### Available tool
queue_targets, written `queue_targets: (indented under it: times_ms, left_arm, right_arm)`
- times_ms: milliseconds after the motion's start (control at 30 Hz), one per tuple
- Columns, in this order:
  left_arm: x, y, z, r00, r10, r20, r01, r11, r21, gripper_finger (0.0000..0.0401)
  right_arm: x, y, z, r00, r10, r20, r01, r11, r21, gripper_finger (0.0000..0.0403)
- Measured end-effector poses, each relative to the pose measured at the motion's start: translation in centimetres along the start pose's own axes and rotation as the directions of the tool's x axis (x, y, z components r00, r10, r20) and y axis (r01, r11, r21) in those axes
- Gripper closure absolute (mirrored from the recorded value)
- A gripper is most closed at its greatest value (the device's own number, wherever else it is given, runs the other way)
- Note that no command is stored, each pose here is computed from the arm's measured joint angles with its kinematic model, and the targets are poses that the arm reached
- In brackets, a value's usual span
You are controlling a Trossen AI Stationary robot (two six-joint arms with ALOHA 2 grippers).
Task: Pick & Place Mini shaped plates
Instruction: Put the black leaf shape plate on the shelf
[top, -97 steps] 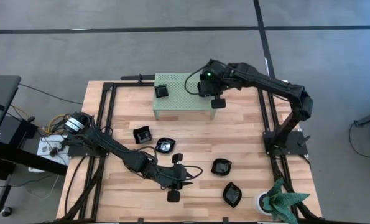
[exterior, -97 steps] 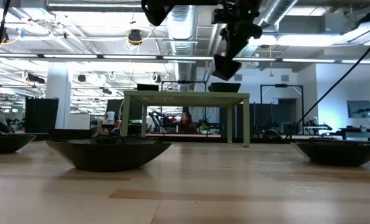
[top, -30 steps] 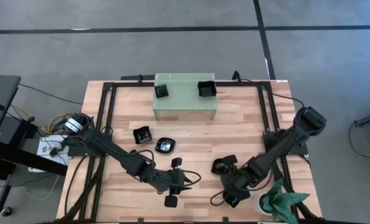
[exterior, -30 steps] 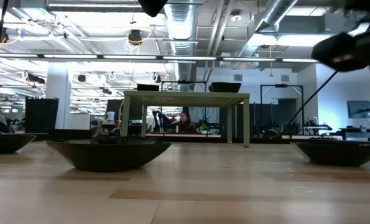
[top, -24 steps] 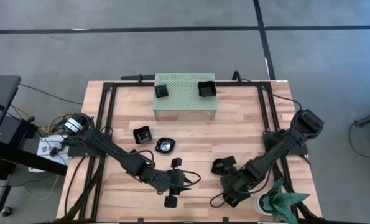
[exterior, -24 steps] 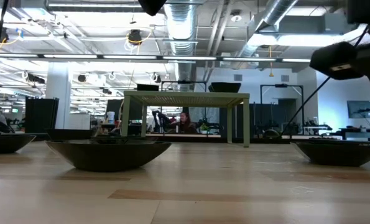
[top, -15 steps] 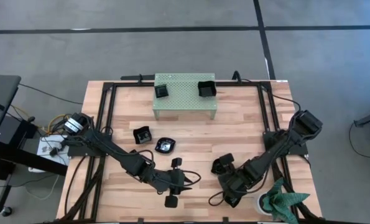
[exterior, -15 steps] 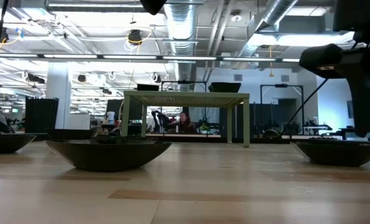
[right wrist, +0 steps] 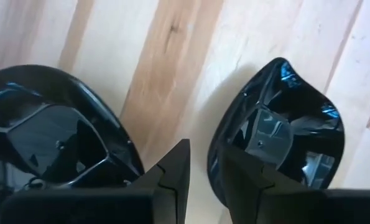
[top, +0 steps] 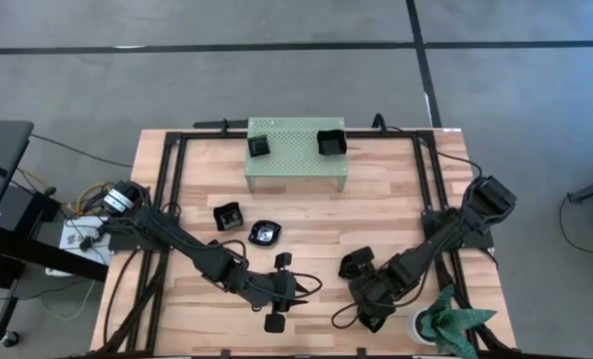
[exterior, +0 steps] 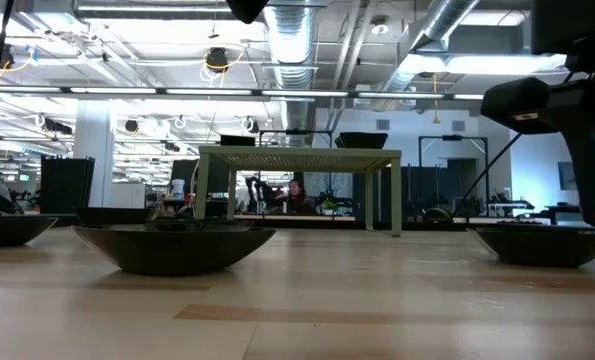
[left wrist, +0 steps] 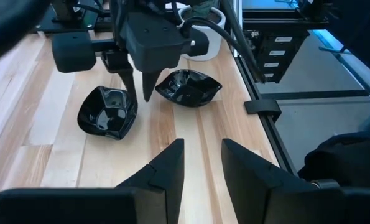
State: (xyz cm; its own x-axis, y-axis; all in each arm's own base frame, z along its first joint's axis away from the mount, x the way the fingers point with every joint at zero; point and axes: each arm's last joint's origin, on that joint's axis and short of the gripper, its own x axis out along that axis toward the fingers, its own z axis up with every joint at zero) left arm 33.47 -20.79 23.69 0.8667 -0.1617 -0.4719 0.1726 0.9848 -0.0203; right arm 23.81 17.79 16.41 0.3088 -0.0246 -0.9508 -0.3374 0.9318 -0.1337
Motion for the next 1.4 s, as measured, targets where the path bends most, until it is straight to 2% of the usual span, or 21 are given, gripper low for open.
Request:
queue_targets:
  times_ms: [567, 1067, 1400]
  left_arm:
    - [0.0, 0.0, 0.1, 1.0, -0.002, 0.009, 0.002, 1.0, -0.003, 0.0293]
    - [0.0, 0.0, 0.2, 1.0, -0.004, 0.017, 0.004, 1.0, -0.007, 0.0293]
    - [0.0, -0.1, 0.2, 1.0, -0.006, 0.022, 0.006, 1.0, -0.008, 0.0293]
  right_arm:
    - [0.4, -0.8, -0.1, 1.0, 0.017, -0.022, -0.015, 0.997, 0.072, 0.0326]
    - [0.5, -0.8, -0.1, 1.0, 0.016, -0.024, -0.014, 0.997, 0.072, 0.0326]
    - [3.1, -0.4, -0.4, 0.993, -0.024, -0.115, 0.03, 0.998, 0.049, 0.0326]
